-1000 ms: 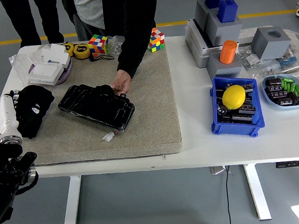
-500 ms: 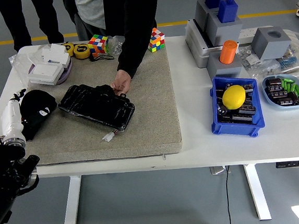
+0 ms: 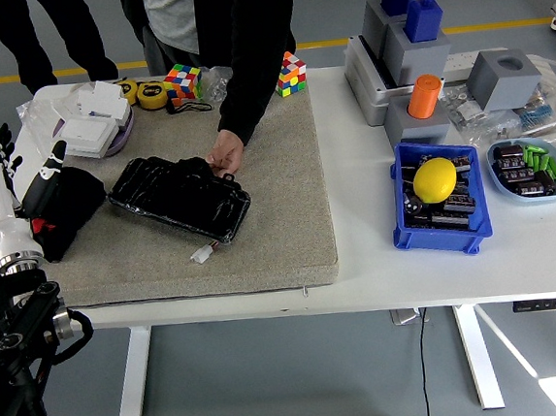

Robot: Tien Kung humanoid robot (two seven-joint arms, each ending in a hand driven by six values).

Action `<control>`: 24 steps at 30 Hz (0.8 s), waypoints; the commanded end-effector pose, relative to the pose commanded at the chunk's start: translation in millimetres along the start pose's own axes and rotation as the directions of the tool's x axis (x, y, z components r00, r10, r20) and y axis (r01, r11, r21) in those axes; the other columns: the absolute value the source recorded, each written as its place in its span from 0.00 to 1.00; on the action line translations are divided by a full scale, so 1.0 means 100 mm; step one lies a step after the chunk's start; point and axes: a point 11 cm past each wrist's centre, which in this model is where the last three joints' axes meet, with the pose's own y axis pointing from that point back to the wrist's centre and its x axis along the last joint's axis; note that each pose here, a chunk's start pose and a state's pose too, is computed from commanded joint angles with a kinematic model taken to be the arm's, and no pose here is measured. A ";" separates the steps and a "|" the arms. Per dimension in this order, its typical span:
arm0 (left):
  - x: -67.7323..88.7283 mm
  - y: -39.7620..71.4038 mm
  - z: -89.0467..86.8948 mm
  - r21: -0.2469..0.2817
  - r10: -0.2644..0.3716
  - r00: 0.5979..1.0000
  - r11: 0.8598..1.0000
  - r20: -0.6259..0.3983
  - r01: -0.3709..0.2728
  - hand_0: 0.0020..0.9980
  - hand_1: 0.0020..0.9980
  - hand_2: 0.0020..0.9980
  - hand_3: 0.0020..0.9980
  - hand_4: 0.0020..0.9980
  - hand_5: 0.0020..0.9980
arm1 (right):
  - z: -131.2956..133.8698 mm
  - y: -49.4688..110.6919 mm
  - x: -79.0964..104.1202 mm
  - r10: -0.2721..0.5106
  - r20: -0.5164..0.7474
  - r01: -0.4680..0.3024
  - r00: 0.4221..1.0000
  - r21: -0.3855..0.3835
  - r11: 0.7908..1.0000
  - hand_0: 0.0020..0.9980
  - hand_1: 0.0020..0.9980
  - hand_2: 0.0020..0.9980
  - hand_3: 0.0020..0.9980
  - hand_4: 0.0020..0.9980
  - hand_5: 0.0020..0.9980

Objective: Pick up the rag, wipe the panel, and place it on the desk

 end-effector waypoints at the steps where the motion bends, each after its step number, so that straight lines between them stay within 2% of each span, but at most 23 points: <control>1: 0.02 0.03 0.00 0.005 0.005 0.999 1.000 -0.040 -0.005 0.50 0.62 0.65 0.64 0.91 0.40 | 0.00 0.00 0.00 -0.001 -0.003 0.001 1.000 -0.001 1.000 0.54 0.56 0.49 0.52 0.90 0.36; 5: 0.12 0.10 0.02 0.022 0.052 0.986 0.999 -0.161 -0.049 0.50 0.62 0.65 0.64 0.91 0.40 | 0.00 0.00 0.00 0.000 -0.003 0.000 1.000 -0.002 1.000 0.54 0.56 0.49 0.52 0.90 0.36; 7: 0.17 0.11 0.05 0.018 0.070 0.980 0.998 -0.184 -0.068 0.50 0.60 0.64 0.61 0.90 0.39 | 0.00 0.00 0.00 0.002 -0.003 -0.002 1.000 -0.004 1.000 0.54 0.56 0.49 0.52 0.90 0.36; 14: 0.31 0.17 0.05 0.026 0.098 0.977 0.995 -0.190 -0.095 0.50 0.60 0.63 0.60 0.89 0.39 | 0.05 0.00 0.04 0.016 -0.004 -0.016 1.000 -0.023 1.000 0.54 0.56 0.49 0.52 0.90 0.36; 24: 0.35 0.20 0.05 0.041 0.108 0.973 0.994 -0.205 -0.101 0.50 0.60 0.62 0.59 0.87 0.38 | 0.11 0.01 0.09 0.032 -0.008 -0.032 0.999 -0.041 0.999 0.54 0.56 0.49 0.52 0.90 0.36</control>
